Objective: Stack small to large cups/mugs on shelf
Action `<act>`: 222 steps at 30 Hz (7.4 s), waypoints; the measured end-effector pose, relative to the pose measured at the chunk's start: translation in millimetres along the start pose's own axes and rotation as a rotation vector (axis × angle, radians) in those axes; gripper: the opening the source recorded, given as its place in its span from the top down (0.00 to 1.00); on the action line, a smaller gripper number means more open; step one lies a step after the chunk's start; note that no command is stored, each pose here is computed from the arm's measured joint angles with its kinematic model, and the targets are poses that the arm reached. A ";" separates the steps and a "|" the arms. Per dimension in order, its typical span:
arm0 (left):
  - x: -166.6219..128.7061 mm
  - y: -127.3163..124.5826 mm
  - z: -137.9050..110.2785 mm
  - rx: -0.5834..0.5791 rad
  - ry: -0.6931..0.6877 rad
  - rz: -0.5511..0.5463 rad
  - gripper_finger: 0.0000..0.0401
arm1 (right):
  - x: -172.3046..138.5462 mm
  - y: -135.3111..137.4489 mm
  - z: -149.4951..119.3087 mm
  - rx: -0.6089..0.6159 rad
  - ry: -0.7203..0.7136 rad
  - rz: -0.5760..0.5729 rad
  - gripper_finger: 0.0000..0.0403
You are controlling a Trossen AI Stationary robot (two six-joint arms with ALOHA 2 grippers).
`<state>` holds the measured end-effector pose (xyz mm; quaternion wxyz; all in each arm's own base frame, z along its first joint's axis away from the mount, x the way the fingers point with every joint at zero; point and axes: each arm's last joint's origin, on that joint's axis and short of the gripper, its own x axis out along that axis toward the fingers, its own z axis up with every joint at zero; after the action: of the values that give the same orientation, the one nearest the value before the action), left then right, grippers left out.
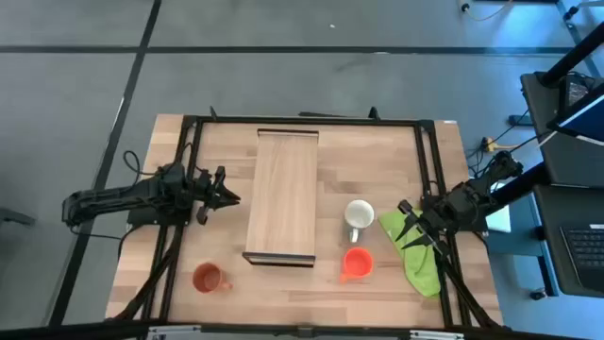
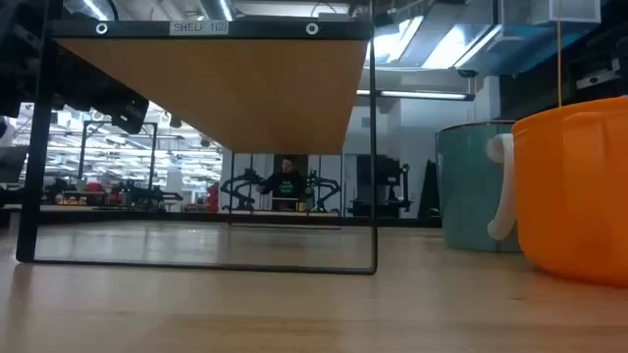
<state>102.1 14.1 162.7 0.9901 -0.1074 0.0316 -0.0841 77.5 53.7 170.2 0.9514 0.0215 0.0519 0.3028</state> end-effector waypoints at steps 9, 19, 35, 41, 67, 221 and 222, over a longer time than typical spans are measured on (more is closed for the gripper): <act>0.0 0.0 0.0 0.000 0.000 0.000 0.87 | 0.0 0.0 0.0 0.000 0.000 0.000 0.71; 0.0 0.0 0.0 0.000 0.000 0.000 0.87 | 0.0 0.0 0.0 0.000 0.000 0.000 0.71; 0.0 0.0 0.0 0.000 0.000 0.000 0.87 | 0.0 0.0 0.0 0.000 0.000 0.000 0.71; 0.0 0.0 0.0 0.000 0.000 0.000 0.87 | 0.0 0.0 0.0 0.000 0.000 0.000 0.71; 0.0 0.0 0.0 0.000 0.000 0.000 0.87 | -5.8 0.8 33.0 -0.146 -0.348 -0.061 0.71; 0.0 0.0 -0.1 0.000 0.000 0.000 0.87 | 151.8 -154.9 102.6 0.812 1.322 -0.877 0.51; 0.0 0.0 -0.1 0.000 0.000 0.000 0.87 | 151.0 -155.2 101.8 0.803 1.327 -0.888 0.51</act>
<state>102.1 14.1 162.6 0.9901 -0.1073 0.0318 -0.0842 300.4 13.5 247.2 0.6759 0.1515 0.6973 -0.1844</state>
